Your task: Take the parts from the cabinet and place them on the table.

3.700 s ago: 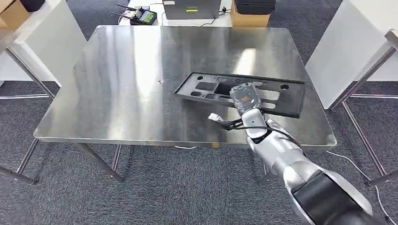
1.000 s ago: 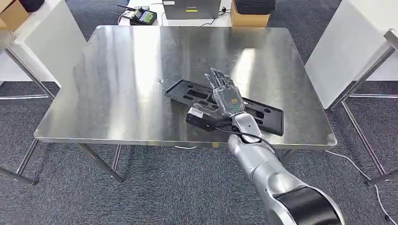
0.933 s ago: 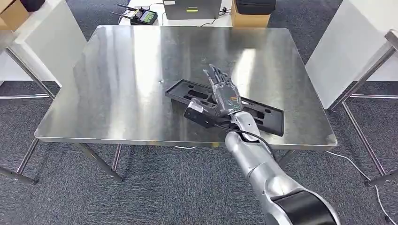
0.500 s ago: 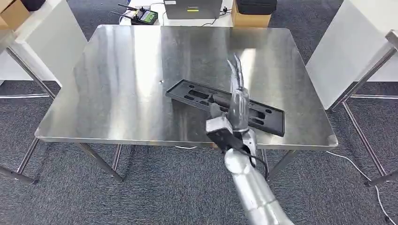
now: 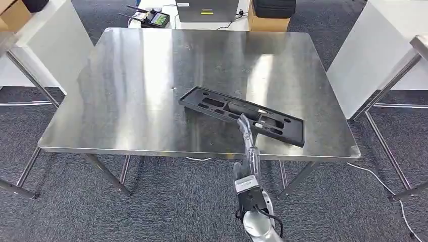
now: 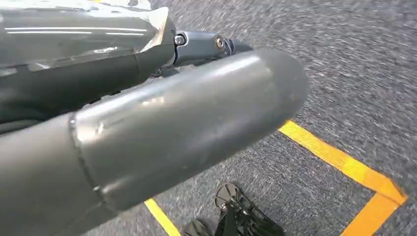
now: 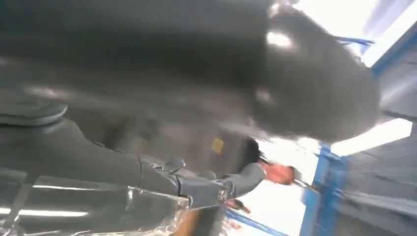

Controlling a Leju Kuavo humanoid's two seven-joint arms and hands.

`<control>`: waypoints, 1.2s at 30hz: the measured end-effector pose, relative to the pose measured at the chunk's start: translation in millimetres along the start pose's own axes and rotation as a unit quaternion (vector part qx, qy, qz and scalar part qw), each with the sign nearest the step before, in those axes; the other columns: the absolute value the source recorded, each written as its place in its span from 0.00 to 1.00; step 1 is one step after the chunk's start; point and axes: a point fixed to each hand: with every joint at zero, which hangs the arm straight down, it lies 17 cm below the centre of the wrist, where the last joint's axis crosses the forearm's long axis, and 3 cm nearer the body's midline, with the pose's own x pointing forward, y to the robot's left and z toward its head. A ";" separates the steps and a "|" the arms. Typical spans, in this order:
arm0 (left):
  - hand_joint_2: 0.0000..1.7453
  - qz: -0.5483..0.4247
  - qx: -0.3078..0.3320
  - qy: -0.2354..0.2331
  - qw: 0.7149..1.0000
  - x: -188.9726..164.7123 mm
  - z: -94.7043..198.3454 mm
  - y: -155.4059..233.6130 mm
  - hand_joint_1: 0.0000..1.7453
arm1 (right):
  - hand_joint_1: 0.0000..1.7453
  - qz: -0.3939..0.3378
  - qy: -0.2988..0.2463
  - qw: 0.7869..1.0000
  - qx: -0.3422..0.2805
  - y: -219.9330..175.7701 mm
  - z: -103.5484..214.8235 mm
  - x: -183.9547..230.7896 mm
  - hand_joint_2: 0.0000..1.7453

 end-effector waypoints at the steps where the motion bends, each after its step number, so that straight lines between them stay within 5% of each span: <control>1: 0.00 0.004 0.001 0.003 1.000 -1.7 0.4 -0.2 0.00 | 0.00 -0.001 0.011 1.000 0.005 3.4 6.4 -7.3 0.00; 18: 0.00 0.086 0.046 0.071 0.993 -38.0 11.0 3.7 0.00 | 0.00 0.009 0.111 0.992 0.053 38.4 51.1 -78.2 0.00; 36: 0.00 0.114 0.045 0.066 0.990 -34.8 13.7 -2.8 0.00 | 0.00 0.015 0.124 0.990 0.060 35.5 67.7 -90.5 0.00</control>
